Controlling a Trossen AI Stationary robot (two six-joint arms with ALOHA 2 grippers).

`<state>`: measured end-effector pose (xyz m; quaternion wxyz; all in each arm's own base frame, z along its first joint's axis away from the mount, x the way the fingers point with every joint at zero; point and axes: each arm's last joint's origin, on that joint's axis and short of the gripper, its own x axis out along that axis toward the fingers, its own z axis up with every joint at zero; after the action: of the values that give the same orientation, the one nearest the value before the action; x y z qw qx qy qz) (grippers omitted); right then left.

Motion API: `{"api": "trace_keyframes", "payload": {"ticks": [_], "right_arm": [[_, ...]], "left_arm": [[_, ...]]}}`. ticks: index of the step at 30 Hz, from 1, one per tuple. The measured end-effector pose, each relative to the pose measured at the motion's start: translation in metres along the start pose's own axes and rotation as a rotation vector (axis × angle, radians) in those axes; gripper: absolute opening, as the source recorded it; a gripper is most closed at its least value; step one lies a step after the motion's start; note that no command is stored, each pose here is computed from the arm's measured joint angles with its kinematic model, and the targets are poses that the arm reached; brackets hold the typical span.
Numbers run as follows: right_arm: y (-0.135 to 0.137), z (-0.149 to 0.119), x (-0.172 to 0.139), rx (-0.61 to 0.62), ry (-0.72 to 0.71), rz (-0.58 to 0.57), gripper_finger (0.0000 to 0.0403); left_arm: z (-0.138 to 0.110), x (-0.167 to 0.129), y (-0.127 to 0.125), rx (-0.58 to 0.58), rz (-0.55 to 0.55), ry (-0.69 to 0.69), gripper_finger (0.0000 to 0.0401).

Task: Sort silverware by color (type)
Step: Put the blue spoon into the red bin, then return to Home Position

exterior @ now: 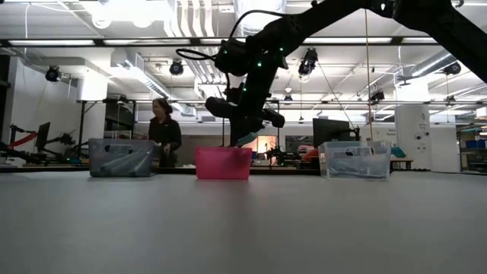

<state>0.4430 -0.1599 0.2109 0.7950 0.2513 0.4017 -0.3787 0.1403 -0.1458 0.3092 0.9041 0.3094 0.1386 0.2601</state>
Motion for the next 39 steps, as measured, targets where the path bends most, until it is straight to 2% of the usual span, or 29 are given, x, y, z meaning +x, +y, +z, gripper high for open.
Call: {"api": "trace_keyframes", "payload": {"ticks": [15, 21, 29, 39], "right_arm": [[0.0002, -0.0008, 0.0015, 0.003, 0.010, 0.024, 0.0051], [0.0002, -0.0008, 0.0015, 0.012, 0.009, 0.024, 0.0075], [-0.0001, -0.0011, 0.0018, 0.011, 0.007, 0.018, 0.0067], [0.0000, -0.0008, 0.0018, 0.012, 0.004, 0.018, 0.0082]], "left_arm": [[0.0000, 0.0000, 0.0000, 0.000, 0.000, 0.000, 0.0076], [0.0000, 0.0000, -0.0001, 0.000, 0.000, 0.000, 0.0076], [0.0000, 0.0001, -0.0001, 0.000, 0.000, 0.001, 0.0076], [0.0000, 0.0000, -0.0001, 0.001, -0.001, 0.000, 0.0076]]}}
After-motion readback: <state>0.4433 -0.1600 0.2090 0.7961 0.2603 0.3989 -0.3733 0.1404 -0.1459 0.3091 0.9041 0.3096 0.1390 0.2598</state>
